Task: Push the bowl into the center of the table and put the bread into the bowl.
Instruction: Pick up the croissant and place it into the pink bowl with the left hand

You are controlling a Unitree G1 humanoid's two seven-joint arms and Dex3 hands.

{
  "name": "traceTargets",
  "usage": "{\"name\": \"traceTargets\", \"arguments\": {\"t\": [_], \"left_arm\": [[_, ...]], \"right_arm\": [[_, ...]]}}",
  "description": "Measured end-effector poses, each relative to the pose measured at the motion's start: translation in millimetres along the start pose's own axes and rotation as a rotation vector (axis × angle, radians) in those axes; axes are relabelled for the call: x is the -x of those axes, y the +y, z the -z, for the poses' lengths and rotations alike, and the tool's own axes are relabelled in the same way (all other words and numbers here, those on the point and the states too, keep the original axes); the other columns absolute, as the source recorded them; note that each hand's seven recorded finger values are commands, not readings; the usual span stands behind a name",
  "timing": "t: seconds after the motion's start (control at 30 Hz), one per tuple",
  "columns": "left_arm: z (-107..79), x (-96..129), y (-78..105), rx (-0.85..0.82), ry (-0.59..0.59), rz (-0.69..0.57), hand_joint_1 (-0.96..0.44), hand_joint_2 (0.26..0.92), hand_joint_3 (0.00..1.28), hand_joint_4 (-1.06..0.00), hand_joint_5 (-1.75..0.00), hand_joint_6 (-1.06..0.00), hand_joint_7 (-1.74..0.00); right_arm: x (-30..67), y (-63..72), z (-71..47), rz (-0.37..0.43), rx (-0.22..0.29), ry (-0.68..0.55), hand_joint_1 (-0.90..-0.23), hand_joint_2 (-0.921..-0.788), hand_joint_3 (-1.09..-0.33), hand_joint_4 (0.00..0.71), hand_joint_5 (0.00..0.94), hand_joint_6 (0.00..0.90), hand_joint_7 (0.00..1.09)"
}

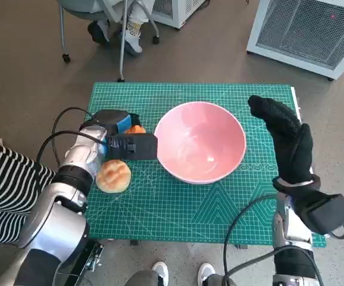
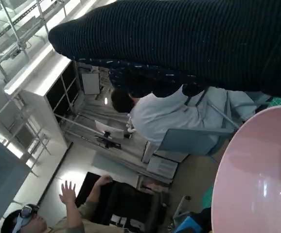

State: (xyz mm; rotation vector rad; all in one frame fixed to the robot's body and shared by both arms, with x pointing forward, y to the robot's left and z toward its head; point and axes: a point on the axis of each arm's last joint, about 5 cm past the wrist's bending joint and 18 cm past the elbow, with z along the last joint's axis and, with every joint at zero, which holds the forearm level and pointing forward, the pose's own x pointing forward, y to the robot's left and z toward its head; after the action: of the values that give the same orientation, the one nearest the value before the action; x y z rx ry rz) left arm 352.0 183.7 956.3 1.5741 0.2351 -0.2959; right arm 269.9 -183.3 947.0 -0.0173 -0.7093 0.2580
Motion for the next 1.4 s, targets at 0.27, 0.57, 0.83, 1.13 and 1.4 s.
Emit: {"name": "traceTargets", "arguments": {"t": [0.27, 0.57, 0.83, 1.13, 1.4], "left_arm": [[3.7, 0.8, 0.6, 0.014, -0.013, -0.019, 0.0, 0.919, 0.06, -0.7, -1.25, -0.64, -1.05], [10.4, 3.3, 16.9, 0.136, -0.072, -0.147, 0.0, 0.92, 0.05, -0.72, -1.22, -0.63, -1.06], [4.9, 12.2, 53.7, 0.209, -0.256, -0.426, 0.0, 0.92, 0.02, -0.76, -1.06, -0.65, -1.17], [-14.1, 33.9, 73.1, 0.184, -0.476, -0.633, 0.0, 0.92, 0.03, -0.77, -1.09, -0.63, -1.15], [-34.2, 45.3, 47.5, 0.169, -0.648, -0.623, 0.0, 0.92, 0.05, -0.76, -1.11, -0.59, -1.17]], "right_arm": [[-0.1, 0.3, 0.1, 0.0, -0.002, 0.0, -0.661, -0.921, -0.801, 0.142, 0.0, -0.001, 0.53], [-0.1, 0.5, 0.4, 0.003, -0.007, 0.002, -0.661, -0.921, -0.799, 0.144, 0.002, -0.001, 0.52], [-0.5, 3.1, 1.3, 0.007, -0.022, 0.003, -0.663, -0.921, -0.795, 0.14, 0.0, -0.001, 0.52], [-1.6, 4.5, 1.4, 0.006, -0.028, -0.002, -0.664, -0.921, -0.796, 0.136, 0.0, -0.001, 0.52], [-0.3, 5.0, 3.3, 0.007, -0.042, 0.005, -0.66, -0.921, -0.799, 0.134, 0.0, -0.001, 0.52]]}}
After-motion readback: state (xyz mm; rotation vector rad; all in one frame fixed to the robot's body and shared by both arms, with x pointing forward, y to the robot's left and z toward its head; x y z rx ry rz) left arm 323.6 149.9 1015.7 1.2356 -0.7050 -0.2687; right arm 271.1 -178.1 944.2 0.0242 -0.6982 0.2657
